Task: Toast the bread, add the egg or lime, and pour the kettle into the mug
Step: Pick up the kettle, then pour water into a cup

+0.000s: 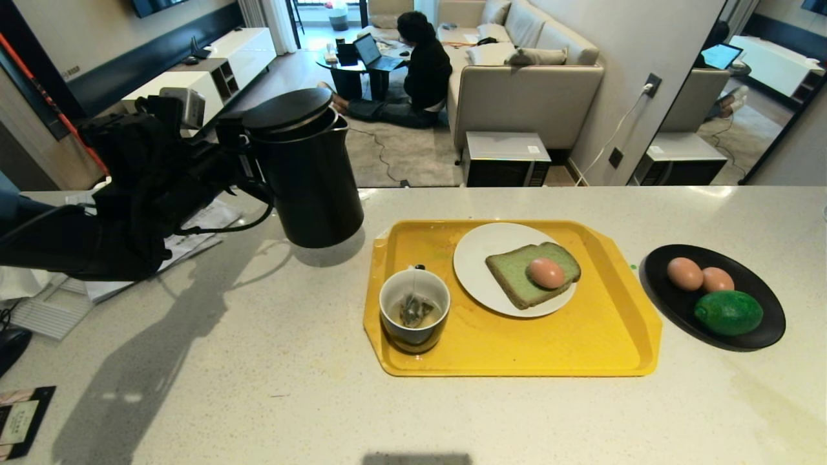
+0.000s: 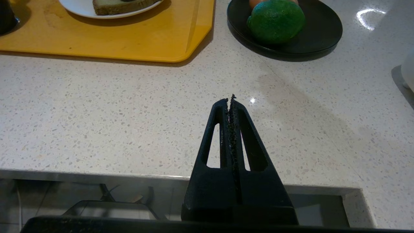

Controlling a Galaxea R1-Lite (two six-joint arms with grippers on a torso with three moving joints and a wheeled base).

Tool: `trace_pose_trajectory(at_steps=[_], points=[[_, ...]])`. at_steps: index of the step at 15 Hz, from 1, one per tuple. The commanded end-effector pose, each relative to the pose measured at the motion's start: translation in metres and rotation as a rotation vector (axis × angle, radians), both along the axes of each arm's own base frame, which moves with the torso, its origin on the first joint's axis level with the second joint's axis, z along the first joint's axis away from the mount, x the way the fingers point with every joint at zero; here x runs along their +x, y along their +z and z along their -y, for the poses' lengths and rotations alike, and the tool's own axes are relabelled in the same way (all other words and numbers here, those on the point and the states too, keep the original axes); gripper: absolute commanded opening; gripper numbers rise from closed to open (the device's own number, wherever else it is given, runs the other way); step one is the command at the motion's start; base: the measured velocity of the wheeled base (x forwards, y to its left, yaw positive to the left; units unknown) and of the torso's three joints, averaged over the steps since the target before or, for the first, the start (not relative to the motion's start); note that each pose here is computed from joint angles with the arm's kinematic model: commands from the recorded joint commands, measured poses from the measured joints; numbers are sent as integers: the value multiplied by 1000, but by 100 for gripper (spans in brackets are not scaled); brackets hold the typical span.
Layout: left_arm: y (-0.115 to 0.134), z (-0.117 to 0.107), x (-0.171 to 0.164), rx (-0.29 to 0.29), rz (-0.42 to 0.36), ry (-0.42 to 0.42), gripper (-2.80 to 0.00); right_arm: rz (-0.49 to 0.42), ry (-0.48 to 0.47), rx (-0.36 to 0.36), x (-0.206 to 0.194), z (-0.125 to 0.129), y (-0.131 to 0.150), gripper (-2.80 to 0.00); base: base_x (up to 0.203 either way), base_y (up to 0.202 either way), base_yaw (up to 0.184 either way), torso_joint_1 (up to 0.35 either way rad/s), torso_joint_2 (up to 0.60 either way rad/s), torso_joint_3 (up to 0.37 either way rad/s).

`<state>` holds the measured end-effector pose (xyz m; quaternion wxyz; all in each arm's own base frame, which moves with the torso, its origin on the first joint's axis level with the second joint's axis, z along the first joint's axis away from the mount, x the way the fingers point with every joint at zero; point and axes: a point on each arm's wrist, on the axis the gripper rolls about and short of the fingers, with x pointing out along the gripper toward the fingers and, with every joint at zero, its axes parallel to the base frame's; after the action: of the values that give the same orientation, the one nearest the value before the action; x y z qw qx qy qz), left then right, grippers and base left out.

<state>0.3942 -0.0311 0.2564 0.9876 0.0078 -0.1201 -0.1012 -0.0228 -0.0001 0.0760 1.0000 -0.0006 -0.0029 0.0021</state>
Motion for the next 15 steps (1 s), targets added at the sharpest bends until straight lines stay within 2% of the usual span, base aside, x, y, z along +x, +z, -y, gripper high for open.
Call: trace_pose_trajectory(at_steps=[1, 7, 13, 15], points=[[30, -1, -16, -3, 61, -1, -280, 0, 0, -2, 0, 0, 0, -280, 0, 0, 0, 0, 0, 0], [84, 13, -42, 7, 58, -40, -280, -1, 0, -2, 0, 0, 0, -280, 0, 0, 0, 0, 0, 0], [100, 48, -68, 129, 12, -122, -280, 0, 0, -1, 0, 0, 0, -280, 0, 0, 0, 0, 0, 0], [108, 53, -68, 157, 33, -127, -280, 0, 0, -2, 0, 0, 0, -280, 0, 0, 0, 0, 0, 0]])
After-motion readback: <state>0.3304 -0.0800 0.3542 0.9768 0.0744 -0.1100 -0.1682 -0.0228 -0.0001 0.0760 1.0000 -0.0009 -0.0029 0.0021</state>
